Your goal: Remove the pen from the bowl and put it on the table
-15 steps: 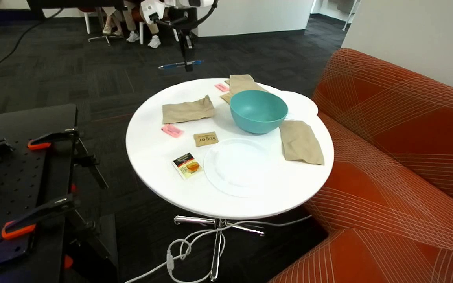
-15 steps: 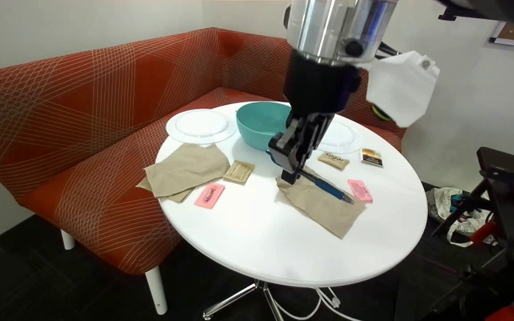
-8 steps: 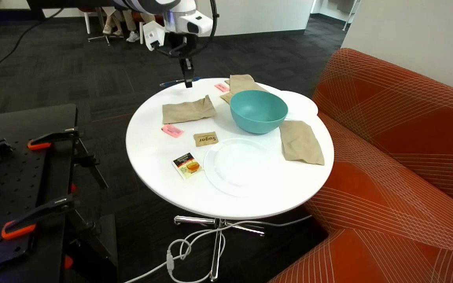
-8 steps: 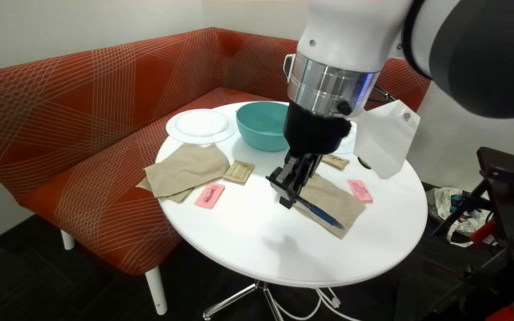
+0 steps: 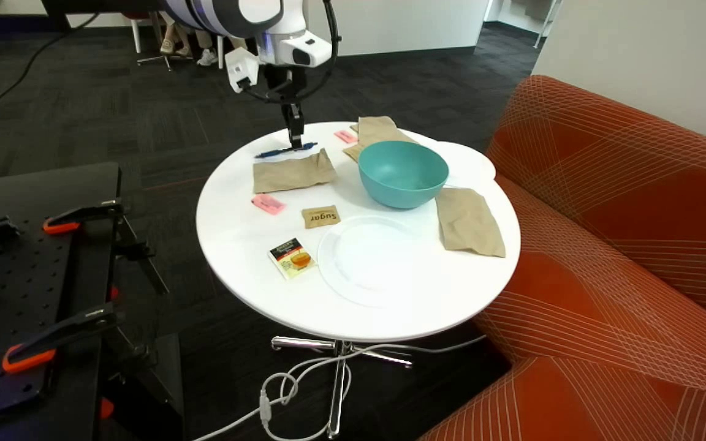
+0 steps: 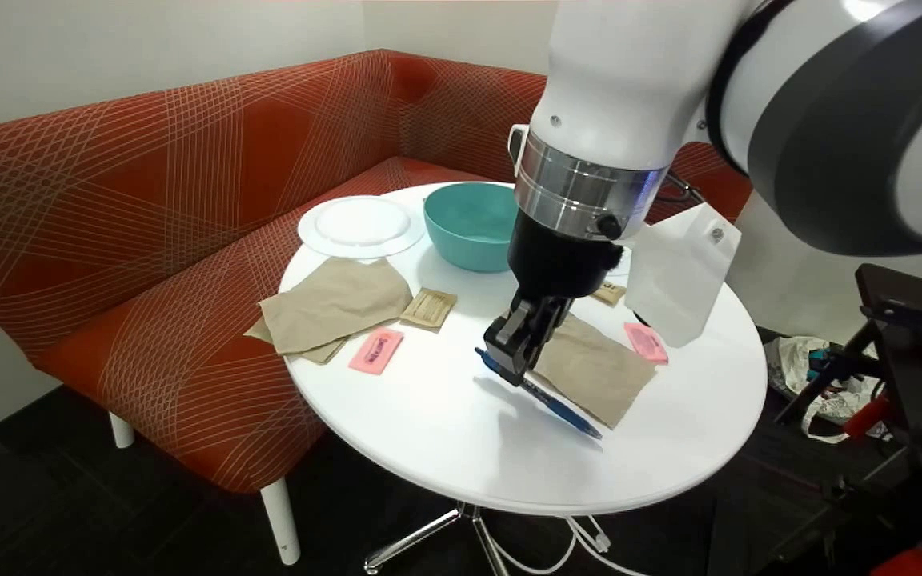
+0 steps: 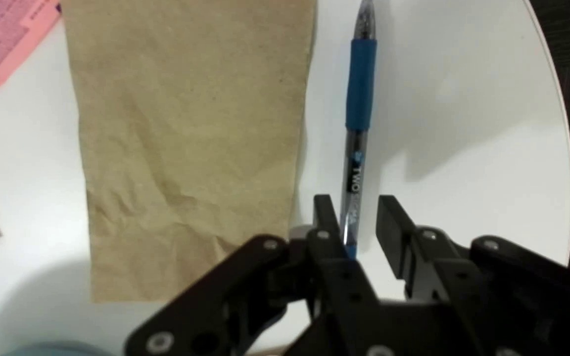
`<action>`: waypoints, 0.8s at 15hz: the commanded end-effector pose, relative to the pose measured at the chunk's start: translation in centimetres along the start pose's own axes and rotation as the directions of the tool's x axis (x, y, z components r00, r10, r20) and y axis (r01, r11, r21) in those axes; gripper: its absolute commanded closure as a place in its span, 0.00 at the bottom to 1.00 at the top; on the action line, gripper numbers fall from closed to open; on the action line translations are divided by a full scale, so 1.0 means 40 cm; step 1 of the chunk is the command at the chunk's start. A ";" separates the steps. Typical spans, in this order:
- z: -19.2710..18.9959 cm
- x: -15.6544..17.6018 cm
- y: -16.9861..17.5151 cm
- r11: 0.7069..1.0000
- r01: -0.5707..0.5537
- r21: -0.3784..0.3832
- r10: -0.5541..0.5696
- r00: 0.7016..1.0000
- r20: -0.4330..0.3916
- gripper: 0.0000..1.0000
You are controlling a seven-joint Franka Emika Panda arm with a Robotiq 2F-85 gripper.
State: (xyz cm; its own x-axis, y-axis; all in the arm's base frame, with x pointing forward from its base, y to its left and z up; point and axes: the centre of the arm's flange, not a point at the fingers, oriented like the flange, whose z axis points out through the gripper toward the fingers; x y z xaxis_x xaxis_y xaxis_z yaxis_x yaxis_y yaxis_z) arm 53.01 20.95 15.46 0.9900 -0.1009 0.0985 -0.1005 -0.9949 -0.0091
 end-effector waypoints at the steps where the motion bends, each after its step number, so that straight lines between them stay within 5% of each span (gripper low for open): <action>1: -0.015 0.010 0.001 1.000 -0.002 0.004 0.002 0.999 -0.033 0.42; 6: -0.054 0.020 0.014 1.000 -0.015 0.007 0.015 0.998 -0.060 0.03; 12: -0.091 0.035 0.029 0.999 -0.029 0.022 0.031 0.996 -0.078 0.00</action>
State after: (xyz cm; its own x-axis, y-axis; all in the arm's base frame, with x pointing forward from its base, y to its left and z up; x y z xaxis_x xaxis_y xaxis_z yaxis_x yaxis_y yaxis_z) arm 54.34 19.93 17.67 0.9807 -0.1215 0.1528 -0.1202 -0.9926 -0.0180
